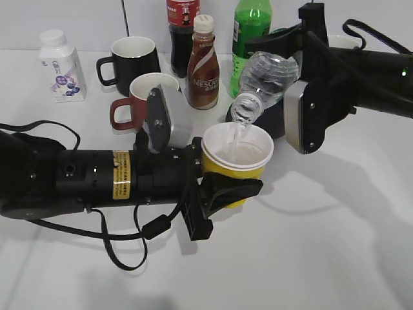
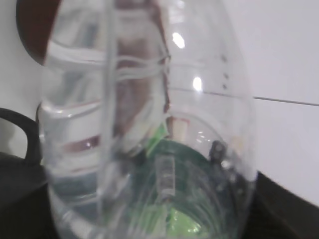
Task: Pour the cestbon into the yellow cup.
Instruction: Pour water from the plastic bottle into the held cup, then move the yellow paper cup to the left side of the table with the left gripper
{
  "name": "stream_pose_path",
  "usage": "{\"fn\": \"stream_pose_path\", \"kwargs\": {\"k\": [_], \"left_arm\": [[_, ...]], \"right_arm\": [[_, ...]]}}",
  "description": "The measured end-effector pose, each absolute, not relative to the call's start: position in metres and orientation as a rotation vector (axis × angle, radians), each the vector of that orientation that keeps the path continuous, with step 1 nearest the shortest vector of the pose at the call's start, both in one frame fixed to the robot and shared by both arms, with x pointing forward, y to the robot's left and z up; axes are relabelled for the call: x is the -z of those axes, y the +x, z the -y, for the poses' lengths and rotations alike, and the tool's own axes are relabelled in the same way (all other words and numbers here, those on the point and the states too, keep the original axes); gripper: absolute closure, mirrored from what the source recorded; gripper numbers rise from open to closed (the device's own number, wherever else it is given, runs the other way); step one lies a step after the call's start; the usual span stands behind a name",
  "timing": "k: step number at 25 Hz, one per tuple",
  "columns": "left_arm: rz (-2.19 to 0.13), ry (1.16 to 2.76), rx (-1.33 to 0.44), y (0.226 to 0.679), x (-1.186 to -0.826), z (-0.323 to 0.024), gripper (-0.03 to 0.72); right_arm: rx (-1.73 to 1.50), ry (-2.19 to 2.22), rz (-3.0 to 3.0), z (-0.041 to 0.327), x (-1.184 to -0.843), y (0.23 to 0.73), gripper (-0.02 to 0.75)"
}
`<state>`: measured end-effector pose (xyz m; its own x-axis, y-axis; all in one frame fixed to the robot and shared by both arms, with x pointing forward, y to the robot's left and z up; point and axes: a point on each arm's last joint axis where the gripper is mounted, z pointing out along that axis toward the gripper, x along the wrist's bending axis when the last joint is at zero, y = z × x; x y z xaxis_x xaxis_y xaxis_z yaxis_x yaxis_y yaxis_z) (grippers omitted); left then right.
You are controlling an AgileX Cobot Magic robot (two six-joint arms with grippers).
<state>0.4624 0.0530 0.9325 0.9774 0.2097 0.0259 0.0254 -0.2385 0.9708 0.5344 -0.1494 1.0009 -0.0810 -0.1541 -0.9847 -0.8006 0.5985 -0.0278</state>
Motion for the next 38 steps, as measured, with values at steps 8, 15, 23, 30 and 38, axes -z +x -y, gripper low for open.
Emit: {"fn": "stream_pose_path", "kwargs": {"k": [8,15,23,30,38], "left_arm": [[-0.193,1.799,-0.179,0.464,-0.933,-0.053,0.365],[-0.223,1.761,-0.184,0.466,-0.936,-0.053,0.365],[-0.266,1.733,-0.225,0.477,-0.94,-0.064,0.365],[-0.308,1.686,-0.317,0.493,-0.958,-0.086,0.365],[-0.383,1.699,-0.466,0.508,-0.981,-0.116,0.365]], "right_arm": [[-0.774,-0.686,-1.673,0.149,-1.001,0.534,0.265],[-1.01,-0.423,-1.797,0.149,-1.002,0.534,0.265],[-1.397,-0.044,-1.794,0.147,-1.014,0.533,0.265],[-1.503,0.253,-1.682,0.155,-1.024,0.543,0.265],[-1.54,0.414,-1.587,0.159,-1.041,0.558,0.265]]}}
